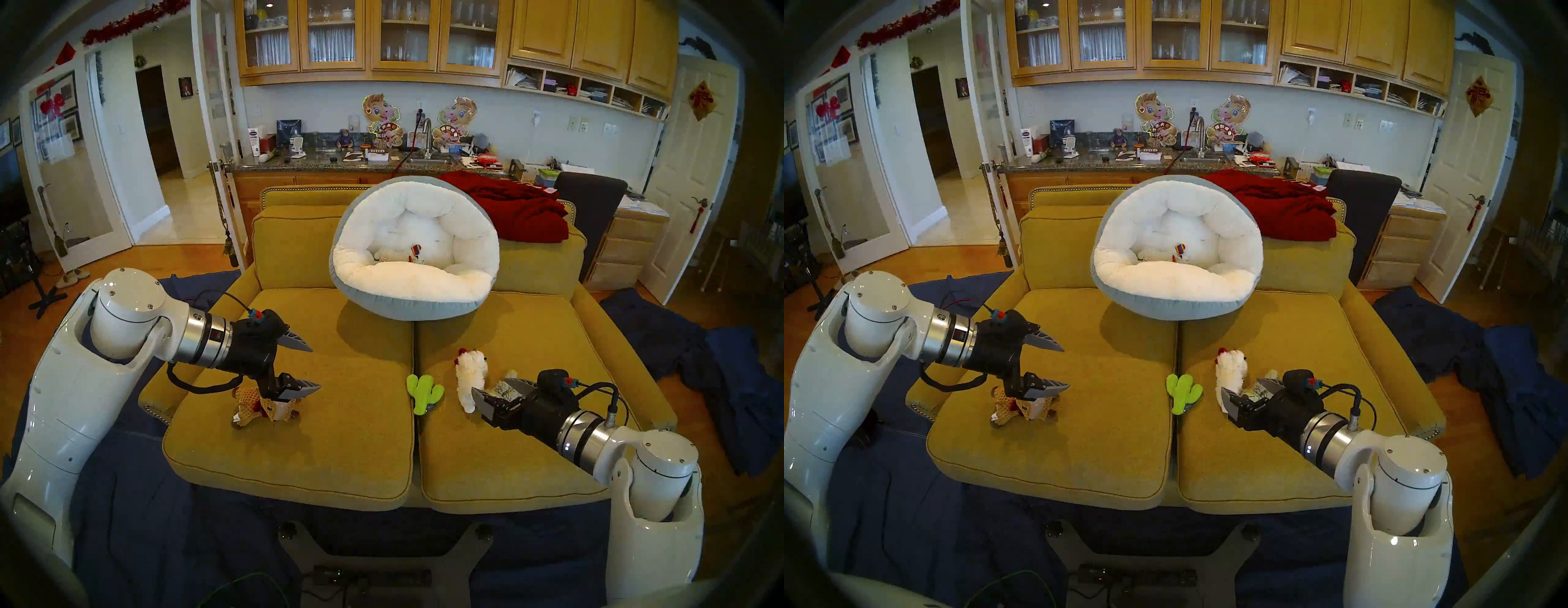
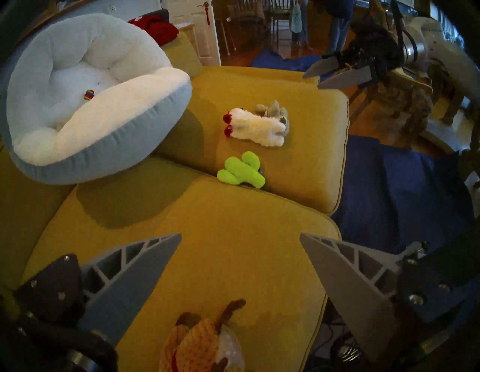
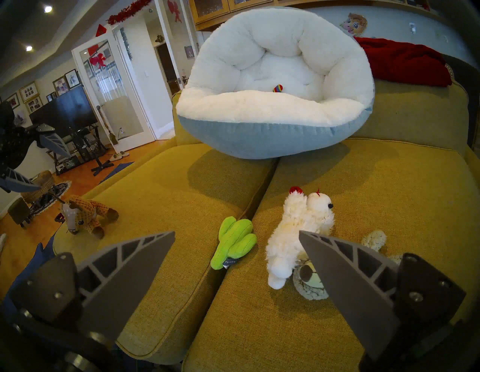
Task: Put toys into dog bed
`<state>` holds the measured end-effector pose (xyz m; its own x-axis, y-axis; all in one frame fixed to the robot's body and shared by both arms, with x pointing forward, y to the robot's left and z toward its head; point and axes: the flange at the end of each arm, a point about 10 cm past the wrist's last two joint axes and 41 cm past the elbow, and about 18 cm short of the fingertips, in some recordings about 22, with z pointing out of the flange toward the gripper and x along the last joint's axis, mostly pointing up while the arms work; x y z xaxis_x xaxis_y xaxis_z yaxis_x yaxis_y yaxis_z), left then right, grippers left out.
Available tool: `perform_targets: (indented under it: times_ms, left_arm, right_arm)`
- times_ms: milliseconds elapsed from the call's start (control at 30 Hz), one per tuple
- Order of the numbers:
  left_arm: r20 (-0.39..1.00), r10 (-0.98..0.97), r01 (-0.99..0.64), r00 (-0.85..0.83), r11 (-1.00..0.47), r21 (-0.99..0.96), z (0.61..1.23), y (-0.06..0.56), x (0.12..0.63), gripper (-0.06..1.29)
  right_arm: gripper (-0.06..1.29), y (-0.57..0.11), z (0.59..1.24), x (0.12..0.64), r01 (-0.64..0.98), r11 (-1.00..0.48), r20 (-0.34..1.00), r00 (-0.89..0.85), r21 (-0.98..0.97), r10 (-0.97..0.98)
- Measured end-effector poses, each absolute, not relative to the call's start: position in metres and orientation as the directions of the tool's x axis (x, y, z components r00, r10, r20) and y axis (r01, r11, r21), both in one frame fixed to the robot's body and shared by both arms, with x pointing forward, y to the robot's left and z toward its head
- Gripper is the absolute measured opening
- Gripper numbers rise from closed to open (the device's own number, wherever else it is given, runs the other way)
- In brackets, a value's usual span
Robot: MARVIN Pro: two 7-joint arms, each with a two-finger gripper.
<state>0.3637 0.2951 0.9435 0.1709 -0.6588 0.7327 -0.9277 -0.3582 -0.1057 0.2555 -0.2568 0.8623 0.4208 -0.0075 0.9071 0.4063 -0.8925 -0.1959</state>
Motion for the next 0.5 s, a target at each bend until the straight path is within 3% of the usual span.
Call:
perform_targets:
  times_ms: [500]
  left_arm:
    - [0.675,-0.708,-0.902,0.208,-0.405,-0.147,0.921,0.320,0.371,1.23]
  right_arm:
    - [1.24,-0.257,0.862,0.256,0.406,-0.893,0.907,0.421,-0.196,-0.007]
